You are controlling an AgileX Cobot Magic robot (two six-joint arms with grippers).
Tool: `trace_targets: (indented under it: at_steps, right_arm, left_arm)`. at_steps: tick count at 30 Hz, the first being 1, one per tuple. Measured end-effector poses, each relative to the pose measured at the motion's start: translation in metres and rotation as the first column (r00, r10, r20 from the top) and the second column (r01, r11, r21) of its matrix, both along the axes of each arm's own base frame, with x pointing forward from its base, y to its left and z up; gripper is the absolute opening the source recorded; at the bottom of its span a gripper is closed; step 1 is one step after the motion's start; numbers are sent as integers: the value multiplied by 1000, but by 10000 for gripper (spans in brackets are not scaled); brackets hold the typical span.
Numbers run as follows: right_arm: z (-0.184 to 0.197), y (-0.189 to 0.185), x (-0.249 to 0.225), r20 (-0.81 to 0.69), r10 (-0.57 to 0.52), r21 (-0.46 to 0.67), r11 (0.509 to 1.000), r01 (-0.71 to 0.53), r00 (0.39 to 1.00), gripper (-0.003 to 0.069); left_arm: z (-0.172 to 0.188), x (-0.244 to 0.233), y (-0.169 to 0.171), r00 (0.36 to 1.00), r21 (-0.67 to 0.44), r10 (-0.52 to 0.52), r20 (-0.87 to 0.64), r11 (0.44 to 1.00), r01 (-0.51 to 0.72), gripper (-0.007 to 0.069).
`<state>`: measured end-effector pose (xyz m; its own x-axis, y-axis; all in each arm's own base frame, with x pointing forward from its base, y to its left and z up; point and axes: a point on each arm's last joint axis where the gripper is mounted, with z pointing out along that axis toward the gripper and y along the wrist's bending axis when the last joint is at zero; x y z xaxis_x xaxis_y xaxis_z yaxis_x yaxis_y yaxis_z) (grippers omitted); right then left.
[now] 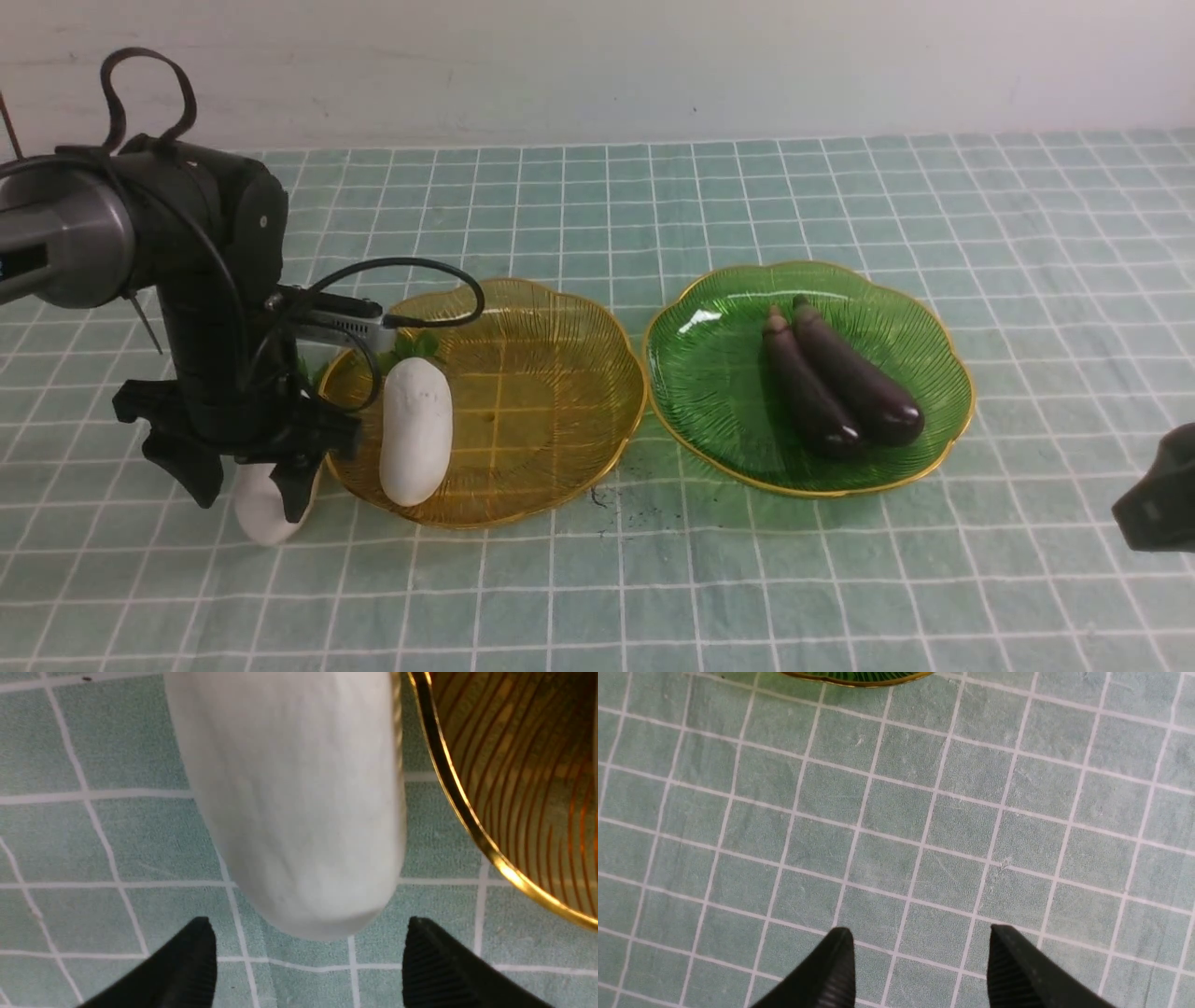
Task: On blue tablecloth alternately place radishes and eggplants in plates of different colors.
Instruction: 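Pick up the white radish and place it in the left plate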
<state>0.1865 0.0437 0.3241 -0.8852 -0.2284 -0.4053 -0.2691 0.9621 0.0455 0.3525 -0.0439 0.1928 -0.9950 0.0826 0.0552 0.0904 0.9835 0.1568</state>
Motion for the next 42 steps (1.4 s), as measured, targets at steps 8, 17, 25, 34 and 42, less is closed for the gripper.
trace_targets:
  at_steps: [8,17,25,34,42]
  right_arm:
    - [0,0,0,0,0,0,1000,0,1000,359]
    - [0,0,0,0,0,0,1000,0,1000,359]
    - [0,0,0,0,0,0,1000,0,1000,359]
    - [0,0,1,6,-1,1,1000,1,1000,359]
    - [1,1,3,35,-4,16,1000,3,999,359]
  left_arm:
    - [-21,4,0,999,12,-3,-48,1000,4,479]
    - [-28,2,2,995,52,38,-92,998,-34,325]
    - [-26,3,5,996,85,49,-76,995,-43,325]
    - [38,-8,17,994,160,1,114,987,-20,325]
    - [98,-17,-1,964,-71,91,252,995,-75,325]
